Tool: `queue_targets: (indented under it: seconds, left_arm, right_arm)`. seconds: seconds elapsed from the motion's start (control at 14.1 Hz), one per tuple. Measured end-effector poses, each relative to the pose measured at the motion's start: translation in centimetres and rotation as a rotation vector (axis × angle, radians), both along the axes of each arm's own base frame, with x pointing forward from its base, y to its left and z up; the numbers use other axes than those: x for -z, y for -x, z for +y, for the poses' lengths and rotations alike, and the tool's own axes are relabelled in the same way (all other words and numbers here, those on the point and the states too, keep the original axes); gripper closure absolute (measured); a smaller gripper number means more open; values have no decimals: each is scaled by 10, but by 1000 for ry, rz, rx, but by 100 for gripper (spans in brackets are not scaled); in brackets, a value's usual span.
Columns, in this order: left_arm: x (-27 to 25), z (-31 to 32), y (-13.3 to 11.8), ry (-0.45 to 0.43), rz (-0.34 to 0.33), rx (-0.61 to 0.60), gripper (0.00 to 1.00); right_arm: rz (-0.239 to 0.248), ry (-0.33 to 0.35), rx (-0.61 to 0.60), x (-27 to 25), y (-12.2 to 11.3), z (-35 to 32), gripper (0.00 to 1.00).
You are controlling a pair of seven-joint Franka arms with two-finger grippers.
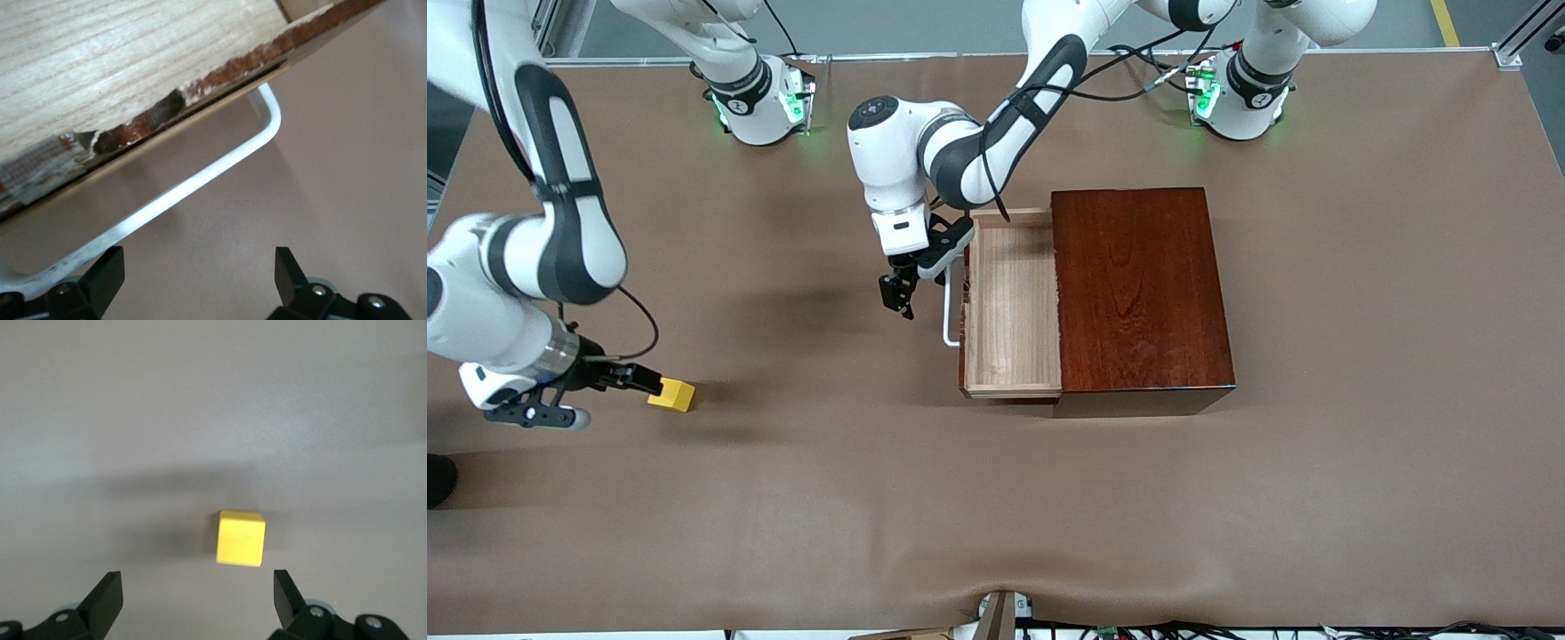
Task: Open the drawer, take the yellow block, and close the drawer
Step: 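Push the drawer shut with the left gripper while the right gripper withdraws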
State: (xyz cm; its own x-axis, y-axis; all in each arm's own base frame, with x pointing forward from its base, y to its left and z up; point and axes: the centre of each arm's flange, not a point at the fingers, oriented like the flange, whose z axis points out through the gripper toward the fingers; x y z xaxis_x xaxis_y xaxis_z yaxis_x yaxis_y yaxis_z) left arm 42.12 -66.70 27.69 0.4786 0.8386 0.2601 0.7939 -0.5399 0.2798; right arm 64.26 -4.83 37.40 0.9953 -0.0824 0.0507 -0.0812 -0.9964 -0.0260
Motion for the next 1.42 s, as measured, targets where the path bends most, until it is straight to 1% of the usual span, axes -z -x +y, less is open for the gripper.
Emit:
queue_targets:
  seconds: [0.21,0.28,0.5,0.78,0.92,1.07,1.21,1.42]
  left_arm:
    - [0,7,-7,-32,14,5,0]
    - [0,10,-10,-41,18,0,0]
    - [0,23,-23,-82,38,-6,0]
    - [-10,43,-40,-128,65,-37,0]
    - [-10,51,-46,-156,85,-58,0]
    - [-8,56,-46,-177,98,-70,0]
    - [-6,60,-45,-203,116,-83,0]
    - [-2,67,-44,-248,143,-105,0]
  right_arm:
    - [-15,23,-26,-74,17,7,0]
    - [-13,34,-34,-98,25,8,0]
    - [0,37,-48,-164,56,18,0]
    - [22,33,-32,-228,105,34,0]
    - [29,31,-7,-249,121,51,0]
    - [11,30,10,-276,127,54,0]
    - [-12,28,26,-293,127,45,0]
    - [-6,27,52,-290,121,31,0]
